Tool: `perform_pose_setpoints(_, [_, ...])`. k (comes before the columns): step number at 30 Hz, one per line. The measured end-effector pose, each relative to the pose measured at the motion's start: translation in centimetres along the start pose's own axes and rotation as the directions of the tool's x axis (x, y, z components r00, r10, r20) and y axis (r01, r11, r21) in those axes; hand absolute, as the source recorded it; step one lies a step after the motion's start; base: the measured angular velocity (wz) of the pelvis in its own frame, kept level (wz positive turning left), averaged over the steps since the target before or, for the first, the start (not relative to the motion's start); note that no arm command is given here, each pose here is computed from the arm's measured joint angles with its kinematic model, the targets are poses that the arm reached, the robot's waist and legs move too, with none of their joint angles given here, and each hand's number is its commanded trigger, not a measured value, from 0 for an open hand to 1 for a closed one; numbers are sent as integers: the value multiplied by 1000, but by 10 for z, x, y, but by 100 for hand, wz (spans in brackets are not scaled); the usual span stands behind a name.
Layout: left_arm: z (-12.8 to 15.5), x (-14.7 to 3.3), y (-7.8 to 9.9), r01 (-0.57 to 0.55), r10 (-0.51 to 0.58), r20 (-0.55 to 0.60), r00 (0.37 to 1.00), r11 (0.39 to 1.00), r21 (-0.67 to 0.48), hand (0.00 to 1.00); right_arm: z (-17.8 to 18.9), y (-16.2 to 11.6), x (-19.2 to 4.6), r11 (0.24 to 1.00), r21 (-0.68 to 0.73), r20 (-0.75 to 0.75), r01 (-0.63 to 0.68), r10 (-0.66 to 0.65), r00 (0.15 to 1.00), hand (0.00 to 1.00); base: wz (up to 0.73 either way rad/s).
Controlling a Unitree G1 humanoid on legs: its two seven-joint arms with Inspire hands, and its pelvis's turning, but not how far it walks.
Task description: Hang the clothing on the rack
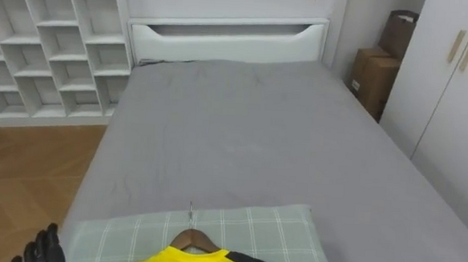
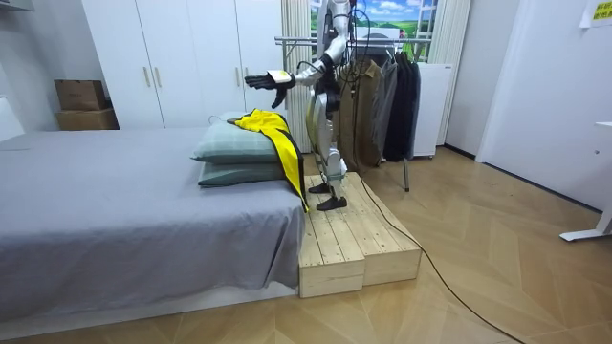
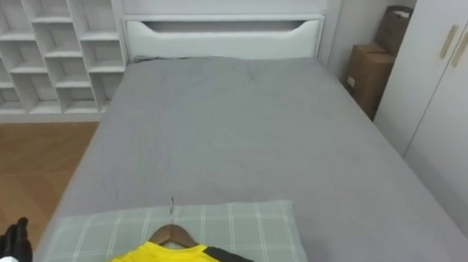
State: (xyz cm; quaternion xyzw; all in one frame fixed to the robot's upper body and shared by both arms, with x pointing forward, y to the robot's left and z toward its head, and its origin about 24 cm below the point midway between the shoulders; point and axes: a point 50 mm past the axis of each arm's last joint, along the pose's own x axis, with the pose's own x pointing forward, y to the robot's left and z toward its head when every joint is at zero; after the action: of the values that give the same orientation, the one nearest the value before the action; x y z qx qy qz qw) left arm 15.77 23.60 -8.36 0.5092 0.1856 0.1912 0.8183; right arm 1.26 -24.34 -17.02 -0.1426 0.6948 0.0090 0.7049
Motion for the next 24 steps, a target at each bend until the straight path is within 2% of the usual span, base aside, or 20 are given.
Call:
perform_pose_setpoints(7, [9,-2,-7,67,-73,78,994,995,69,0,-1,1,0,1000,-5,-11,-2,2,1000,0,-12])
perform_pose_setpoints(13, [21,4,-9,72,-84,125,989,992,100,0,-2,2,0,1000,-4,-20,-1,1,1000,0,-9])
perform_pose_setpoints(24, [27,12,-11,92,-105,107,989,988,121,0,-2,1,0,1000,-5,-34,0,-1,999,0,-1])
